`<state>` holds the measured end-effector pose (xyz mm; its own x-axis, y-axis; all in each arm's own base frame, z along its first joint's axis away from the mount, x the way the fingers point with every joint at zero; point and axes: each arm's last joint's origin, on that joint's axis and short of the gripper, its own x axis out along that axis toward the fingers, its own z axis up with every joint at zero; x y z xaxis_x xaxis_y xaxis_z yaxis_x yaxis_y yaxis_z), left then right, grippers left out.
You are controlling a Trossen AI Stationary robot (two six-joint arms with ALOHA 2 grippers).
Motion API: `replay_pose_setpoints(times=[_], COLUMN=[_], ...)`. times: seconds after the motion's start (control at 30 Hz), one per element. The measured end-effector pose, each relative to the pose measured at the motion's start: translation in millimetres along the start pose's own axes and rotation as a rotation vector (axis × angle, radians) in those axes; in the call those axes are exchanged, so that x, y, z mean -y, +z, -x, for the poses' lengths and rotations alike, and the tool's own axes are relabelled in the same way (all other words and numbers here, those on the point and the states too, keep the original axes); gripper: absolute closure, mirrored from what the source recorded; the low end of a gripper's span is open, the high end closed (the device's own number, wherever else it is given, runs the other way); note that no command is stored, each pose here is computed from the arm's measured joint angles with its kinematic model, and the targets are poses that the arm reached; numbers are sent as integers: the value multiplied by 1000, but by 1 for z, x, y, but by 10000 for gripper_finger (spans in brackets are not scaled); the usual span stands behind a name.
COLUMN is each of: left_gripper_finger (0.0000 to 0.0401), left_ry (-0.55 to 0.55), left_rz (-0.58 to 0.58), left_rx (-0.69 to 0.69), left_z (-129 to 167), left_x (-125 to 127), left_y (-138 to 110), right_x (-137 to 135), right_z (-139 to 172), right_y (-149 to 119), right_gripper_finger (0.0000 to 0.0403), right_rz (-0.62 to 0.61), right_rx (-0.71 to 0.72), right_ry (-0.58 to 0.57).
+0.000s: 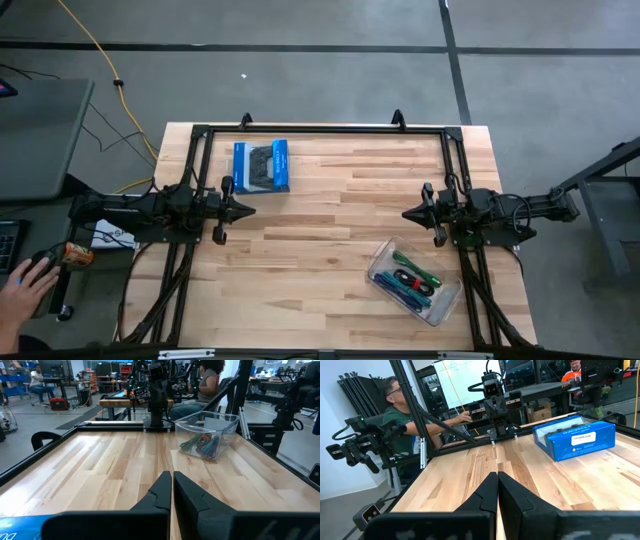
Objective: Pick and place USB-C Cables
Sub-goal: Return to Home Position
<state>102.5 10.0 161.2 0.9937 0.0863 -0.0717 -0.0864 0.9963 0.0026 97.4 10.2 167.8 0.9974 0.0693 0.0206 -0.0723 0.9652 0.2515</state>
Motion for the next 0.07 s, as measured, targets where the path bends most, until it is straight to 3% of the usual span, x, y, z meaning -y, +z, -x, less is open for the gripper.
replay_pose_setpoints(times=[0.07], left_gripper_finger=[401], left_ry=[0], left_rz=[0], left_rx=[0], left_z=[0], left_x=[0], left_y=[0], right_x=[0], right_z=[0], right_y=[0], right_gripper_finger=[399], right_rz=[0], right_rx=[0], right_ry=[0])
